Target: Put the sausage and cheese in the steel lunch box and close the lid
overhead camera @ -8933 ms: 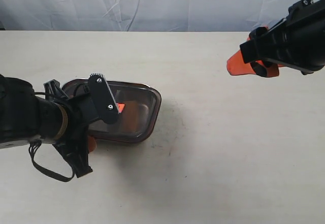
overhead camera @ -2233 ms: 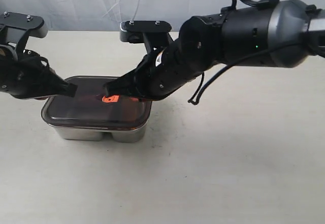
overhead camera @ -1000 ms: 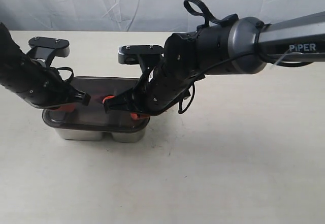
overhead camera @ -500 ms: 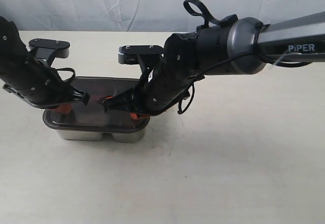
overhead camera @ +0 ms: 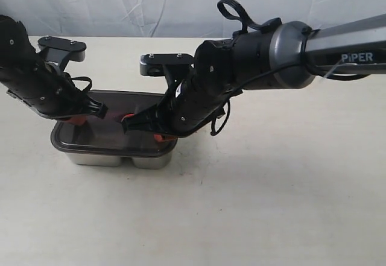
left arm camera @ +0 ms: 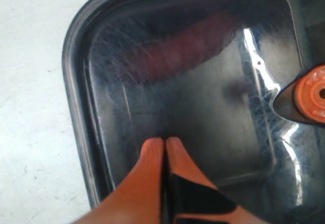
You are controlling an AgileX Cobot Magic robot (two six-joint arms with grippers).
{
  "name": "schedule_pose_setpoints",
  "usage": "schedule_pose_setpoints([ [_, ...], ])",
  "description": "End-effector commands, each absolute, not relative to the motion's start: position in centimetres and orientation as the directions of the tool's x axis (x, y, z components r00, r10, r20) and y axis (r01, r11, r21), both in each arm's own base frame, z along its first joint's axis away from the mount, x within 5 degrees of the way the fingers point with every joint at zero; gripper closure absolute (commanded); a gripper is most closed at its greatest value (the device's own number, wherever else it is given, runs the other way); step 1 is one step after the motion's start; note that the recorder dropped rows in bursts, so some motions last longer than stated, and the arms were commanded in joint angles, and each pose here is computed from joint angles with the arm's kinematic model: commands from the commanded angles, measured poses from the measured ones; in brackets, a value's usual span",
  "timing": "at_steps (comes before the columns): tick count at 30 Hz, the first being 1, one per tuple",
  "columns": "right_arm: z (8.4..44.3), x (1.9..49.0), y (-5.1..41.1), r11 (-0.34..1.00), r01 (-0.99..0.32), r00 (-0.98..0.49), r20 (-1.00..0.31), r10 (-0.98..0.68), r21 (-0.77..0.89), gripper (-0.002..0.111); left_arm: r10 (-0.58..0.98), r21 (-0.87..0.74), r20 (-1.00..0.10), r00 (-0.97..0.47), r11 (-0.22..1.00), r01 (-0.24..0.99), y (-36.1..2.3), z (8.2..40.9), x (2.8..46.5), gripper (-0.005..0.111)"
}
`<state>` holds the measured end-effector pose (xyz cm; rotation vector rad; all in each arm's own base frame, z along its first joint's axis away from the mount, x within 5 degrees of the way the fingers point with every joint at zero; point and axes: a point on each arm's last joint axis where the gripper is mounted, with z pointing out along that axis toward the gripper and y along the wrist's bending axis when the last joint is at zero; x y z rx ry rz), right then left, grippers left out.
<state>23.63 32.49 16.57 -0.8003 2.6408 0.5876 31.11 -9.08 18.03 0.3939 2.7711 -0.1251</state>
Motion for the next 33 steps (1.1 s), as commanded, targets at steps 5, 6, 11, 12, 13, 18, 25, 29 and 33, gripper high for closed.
schedule_pose_setpoints([
  [5,17.8,23.6,32.2,0.743,-0.612,-0.763,-0.448,-0.466,0.270,0.109,0.253,-0.010,-0.503,-0.827,0.954,0.299,-9.0,21.1,31.4,0.107],
  [6,19.0,23.5,32.0,0.734,-0.625,-0.745,-0.483,-0.459,0.266,0.109,0.247,-0.008,-0.539,-0.805,0.954,0.298,-8.9,22.2,31.2,0.107],
  [11,26.3,22.7,29.9,0.716,-0.665,-0.649,-0.640,-0.411,0.214,0.109,0.228,0.028,-0.736,-0.638,0.951,0.307,-7.9,30.0,27.9,0.107],
  [12,27.4,22.4,29.3,0.720,-0.668,-0.633,-0.653,-0.416,0.188,0.109,0.223,0.034,-0.766,-0.603,0.951,0.307,-7.6,31.6,26.9,0.107],
  [13,29.0,22.0,28.3,0.733,-0.658,-0.624,-0.669,-0.404,0.172,0.109,0.217,0.040,-0.792,-0.570,0.951,0.307,-7.2,32.9,25.7,0.107],
  [18,33.7,20.0,23.5,0.797,-0.602,-0.607,-0.671,-0.425,0.040,0.109,0.179,0.047,-0.885,-0.430,0.953,0.300,-5.4,36.8,19.3,0.107],
  [25,33.9,15.1,17.8,0.795,-0.595,-0.609,-0.714,-0.346,0.122,0.109,0.144,0.034,-0.922,-0.360,0.954,0.297,-3.2,37.6,10.8,0.107],
  [29,31.6,13.2,15.8,0.802,-0.578,-0.665,-0.658,-0.354,0.152,0.109,0.091,-0.033,-0.914,-0.396,0.955,0.296,-2.6,37.4,8.1,0.107],
  [33,30.4,12.5,15.1,0.811,-0.564,-0.701,-0.610,-0.370,0.157,0.109,0.088,-0.026,-0.927,-0.365,0.955,0.296,-2.2,37.7,6.5,0.107],
])
